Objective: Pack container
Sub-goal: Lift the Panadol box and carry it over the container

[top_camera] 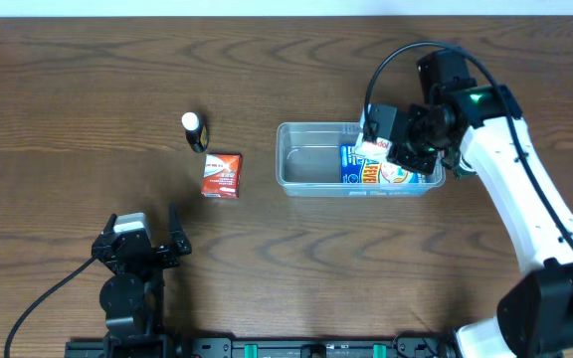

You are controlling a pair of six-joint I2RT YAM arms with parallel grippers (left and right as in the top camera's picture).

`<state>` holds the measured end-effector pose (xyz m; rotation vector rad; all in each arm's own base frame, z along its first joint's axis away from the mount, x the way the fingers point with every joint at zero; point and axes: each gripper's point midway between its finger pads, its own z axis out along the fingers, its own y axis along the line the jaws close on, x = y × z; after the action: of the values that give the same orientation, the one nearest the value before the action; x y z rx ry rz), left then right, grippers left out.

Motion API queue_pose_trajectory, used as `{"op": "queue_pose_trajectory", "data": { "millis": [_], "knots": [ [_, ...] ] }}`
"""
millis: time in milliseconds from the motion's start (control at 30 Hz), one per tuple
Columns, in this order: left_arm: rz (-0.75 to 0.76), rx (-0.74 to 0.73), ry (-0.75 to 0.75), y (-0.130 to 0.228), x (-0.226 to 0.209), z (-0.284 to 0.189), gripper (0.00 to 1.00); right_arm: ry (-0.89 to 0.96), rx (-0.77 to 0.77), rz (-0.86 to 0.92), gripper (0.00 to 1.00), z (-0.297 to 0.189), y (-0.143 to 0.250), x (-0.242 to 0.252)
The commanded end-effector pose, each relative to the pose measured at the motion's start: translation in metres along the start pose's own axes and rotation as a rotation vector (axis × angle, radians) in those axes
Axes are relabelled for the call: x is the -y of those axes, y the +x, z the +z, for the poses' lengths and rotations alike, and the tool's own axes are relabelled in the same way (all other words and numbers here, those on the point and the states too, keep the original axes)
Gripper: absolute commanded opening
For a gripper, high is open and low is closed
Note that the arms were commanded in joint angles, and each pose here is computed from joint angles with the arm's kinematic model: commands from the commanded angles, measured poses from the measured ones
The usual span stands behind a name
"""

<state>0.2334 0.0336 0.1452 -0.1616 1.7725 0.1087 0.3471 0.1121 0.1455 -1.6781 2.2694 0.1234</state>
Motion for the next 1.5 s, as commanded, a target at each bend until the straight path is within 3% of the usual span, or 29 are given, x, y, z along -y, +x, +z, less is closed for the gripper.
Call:
{"op": "queue_pose_trajectory", "data": {
  "millis": [0,400,1167,1467],
  "knots": [
    [0.014,-0.028,0.004,0.013,0.0,0.003,0.98,-0.047,-0.018,-0.025,0.32,0.016,0.001,-0.005],
    [0.014,-0.028,0.004,0.013,0.0,0.003,0.98,-0.096,-0.176,-0.02,0.31,0.057,0.032,0.001],
    [0.014,-0.028,0.004,0.013,0.0,0.003,0.98,-0.048,-0.158,0.013,0.34,0.068,0.048,0.018],
    [0.014,-0.028,0.004,0.013,0.0,0.003,0.98,-0.025,-0.142,-0.07,0.36,0.071,0.046,0.024]
  ]
}}
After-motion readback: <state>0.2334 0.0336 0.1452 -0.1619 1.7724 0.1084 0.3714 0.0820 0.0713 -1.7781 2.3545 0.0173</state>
